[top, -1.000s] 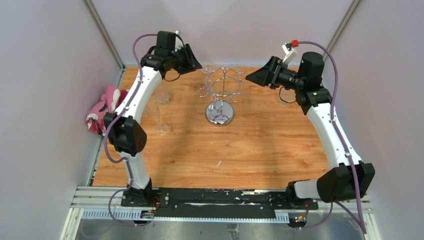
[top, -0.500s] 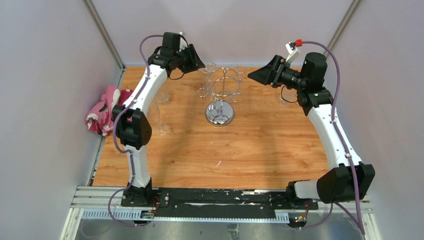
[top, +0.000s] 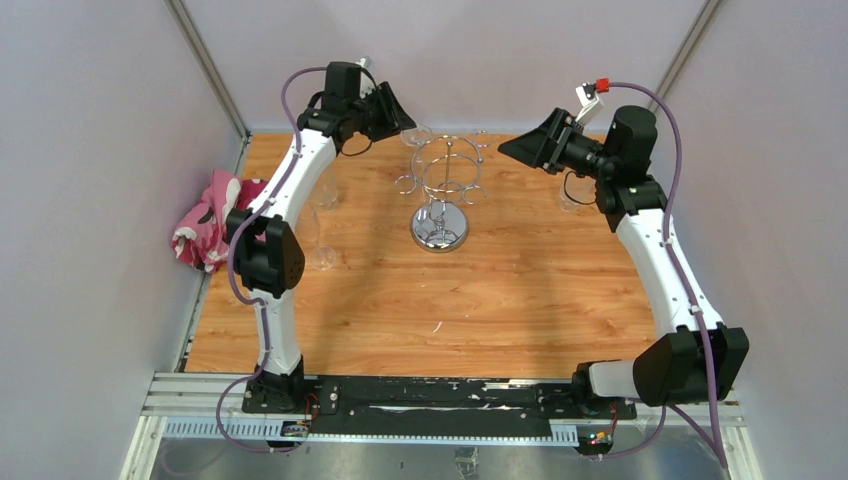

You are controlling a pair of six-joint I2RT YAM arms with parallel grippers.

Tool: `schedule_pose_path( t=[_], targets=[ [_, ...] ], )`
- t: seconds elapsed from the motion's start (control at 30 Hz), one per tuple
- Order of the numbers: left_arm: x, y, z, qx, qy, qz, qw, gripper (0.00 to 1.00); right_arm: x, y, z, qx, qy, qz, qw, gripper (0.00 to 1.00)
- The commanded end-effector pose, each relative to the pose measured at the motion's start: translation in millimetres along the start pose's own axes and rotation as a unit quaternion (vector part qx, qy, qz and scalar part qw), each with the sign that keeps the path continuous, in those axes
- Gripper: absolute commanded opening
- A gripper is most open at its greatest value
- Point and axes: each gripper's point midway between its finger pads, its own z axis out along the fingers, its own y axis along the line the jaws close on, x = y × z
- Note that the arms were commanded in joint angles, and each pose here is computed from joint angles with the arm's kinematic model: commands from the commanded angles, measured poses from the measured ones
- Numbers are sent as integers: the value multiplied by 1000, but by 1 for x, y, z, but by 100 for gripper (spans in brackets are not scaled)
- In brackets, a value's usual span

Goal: Take the wine glass off the wine glass rack

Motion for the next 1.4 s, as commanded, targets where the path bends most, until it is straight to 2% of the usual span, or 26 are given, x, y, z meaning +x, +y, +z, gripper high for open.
schedule_pose_path(
  t=[0.0,0.33,0.9,1.37],
  targets=[
    [-9,-24,-14,43,-16,2,999,49,-5,0,-5,-9,-10,-3,1000,73],
    [0,-43,-12,86,-6,-4,996,47,-7,0,-8,-8,-15,-1,1000,73],
    [-8,-63,-37,107,-25,12,994,43,-6,-4,-7,-16,-16,14,1000,72],
    [6,-57,-32,114,-6,9,993,42,-6,-3,-8,-23,-13,19,999,72]
  ],
)
